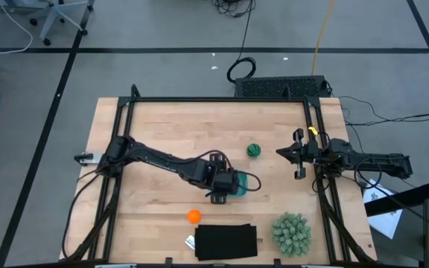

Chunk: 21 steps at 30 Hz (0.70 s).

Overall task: Pick and placing Produce into tupperware
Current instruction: Put the red apple into the blue container

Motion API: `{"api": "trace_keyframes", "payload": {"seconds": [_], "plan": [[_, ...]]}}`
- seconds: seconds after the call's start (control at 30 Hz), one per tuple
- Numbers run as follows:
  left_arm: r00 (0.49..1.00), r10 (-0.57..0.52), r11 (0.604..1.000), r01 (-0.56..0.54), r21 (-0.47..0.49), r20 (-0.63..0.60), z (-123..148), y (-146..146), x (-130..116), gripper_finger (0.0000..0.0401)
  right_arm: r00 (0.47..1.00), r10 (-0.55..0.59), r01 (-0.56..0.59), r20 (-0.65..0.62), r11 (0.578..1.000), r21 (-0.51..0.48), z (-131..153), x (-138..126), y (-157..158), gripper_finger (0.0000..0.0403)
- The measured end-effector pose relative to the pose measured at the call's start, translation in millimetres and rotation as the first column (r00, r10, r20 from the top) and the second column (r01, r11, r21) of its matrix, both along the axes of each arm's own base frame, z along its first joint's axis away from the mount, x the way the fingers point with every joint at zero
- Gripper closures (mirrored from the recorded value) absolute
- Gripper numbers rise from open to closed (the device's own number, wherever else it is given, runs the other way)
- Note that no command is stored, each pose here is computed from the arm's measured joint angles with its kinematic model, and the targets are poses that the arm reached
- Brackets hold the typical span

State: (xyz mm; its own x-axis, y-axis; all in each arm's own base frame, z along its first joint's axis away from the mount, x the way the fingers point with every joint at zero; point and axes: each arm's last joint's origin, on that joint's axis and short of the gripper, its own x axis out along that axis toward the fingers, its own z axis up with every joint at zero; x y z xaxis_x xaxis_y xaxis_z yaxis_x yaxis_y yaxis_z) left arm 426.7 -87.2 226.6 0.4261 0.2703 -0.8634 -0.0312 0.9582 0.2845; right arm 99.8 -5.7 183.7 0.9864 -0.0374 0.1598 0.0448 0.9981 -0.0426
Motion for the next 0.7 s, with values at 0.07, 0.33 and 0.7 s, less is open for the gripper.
{"api": "trace_keyframes", "payload": {"seconds": [0.07, 0.33, 0.7], "plan": [[1.000, 0.026, 1.000, -0.026, -0.005, 0.011, -4, -1, -1, 0.0107, 1.000, 0.000, 0.000, 0.000, 1.000, 0.000, 0, 0, 0, 0.0403], [0.999, 0.011, 1.000, -0.010, -0.027, 0.047, -16, -3, 1, 0.0107, 1.000, 0.000, 0.000, 0.000, 1.000, 0.000, 0, 0, 0, 0.0403], [0.997, -0.072, 0.996, 0.074, -0.049, 0.032, -22, -10, 4, 0.0107, 1.000, 0.000, 0.000, 0.000, 1.000, 0.000, 0, 0, 0, 0.0403]]}}
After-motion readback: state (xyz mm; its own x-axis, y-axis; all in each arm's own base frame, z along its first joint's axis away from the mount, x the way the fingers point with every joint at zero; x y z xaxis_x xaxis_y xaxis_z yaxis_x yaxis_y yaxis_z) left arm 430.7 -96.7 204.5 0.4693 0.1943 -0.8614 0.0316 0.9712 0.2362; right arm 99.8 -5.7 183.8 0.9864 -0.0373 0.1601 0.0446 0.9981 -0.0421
